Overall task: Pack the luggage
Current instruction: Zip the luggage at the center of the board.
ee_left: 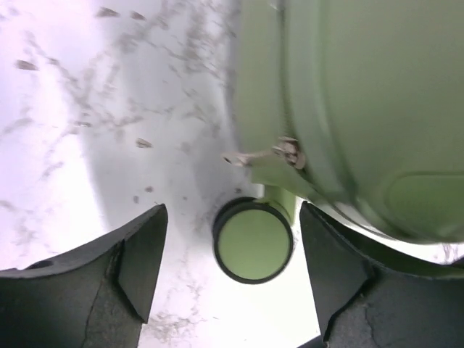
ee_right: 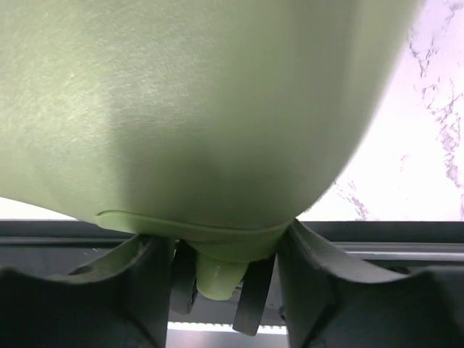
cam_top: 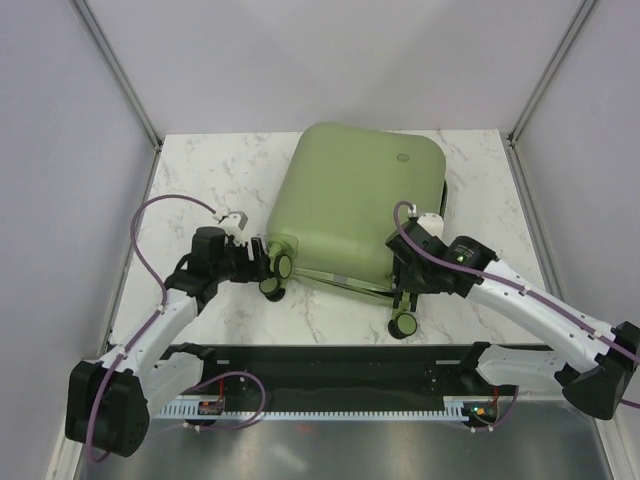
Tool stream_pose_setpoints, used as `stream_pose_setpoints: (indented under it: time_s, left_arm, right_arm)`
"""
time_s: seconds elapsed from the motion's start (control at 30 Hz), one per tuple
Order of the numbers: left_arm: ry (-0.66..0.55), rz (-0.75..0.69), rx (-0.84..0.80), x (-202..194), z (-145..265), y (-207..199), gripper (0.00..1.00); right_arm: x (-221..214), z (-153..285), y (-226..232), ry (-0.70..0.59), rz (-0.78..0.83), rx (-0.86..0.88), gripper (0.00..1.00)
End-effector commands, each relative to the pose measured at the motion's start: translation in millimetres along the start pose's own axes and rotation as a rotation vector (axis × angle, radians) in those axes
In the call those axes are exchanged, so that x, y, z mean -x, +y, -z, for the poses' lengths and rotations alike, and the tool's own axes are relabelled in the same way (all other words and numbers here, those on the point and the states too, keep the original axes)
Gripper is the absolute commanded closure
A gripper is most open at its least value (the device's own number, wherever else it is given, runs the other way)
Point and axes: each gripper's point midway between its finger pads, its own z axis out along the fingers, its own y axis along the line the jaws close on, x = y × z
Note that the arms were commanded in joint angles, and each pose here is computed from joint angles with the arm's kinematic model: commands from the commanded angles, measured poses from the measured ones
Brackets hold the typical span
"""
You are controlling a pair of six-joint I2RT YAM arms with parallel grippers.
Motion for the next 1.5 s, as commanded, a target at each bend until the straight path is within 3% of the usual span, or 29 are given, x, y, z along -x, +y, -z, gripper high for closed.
stream_pose_setpoints:
  time_s: [0.0,0.03,0.13,0.23,0.3,0.47,0.67,0.87,1.0,1.23,1.47]
  left_arm:
    - [-0.071,-0.002,0.045,35,8,11,0.19]
    - [-0.077,-0.012,0.053,38,9,16,0.18]
    - [-0.084,-0.094,-0.024,44,15,8,0.19]
    - [-0.079,-0.190,-0.172,38,19,-15,0.19]
    - [-0.078,-0.203,-0.333,32,24,-41,0.23]
    - [-0.100,-0.187,-0.207,38,33,-26,0.27]
    - [-0.072,-0.181,-0.402,30,27,-53,0.27]
    - [0.009,-0.158,-0.480,27,-5,-67,0.32]
    - [-0.030,-0.188,-0.558,40,-21,-93,0.34]
    - [0.040,-0.251,-0.659,34,-48,-148,0.34]
    - [0.006,-0.216,-0.523,17,-35,-109,0.34]
  right_arm:
    - [11,-2,-18,-0.041,-0.045,-0.054,0.54]
    - [12,-1,-17,-0.043,-0.057,-0.047,0.67]
    - [23,11,-5,-0.047,-0.111,0.003,0.90]
    - [41,22,5,-0.073,-0.120,0.028,0.99]
    - [54,27,10,-0.081,-0.120,0.031,1.00]
    - [79,41,9,-0.124,-0.164,0.026,1.00]
    - [91,36,-5,-0.118,-0.163,-0.002,1.00]
    - [91,20,-22,-0.082,-0.148,-0.044,1.00]
    - [89,14,-36,-0.078,-0.161,-0.063,1.00]
    - [95,14,-55,-0.085,-0.208,-0.076,1.00]
    - [98,9,-71,-0.059,-0.226,-0.090,1.00]
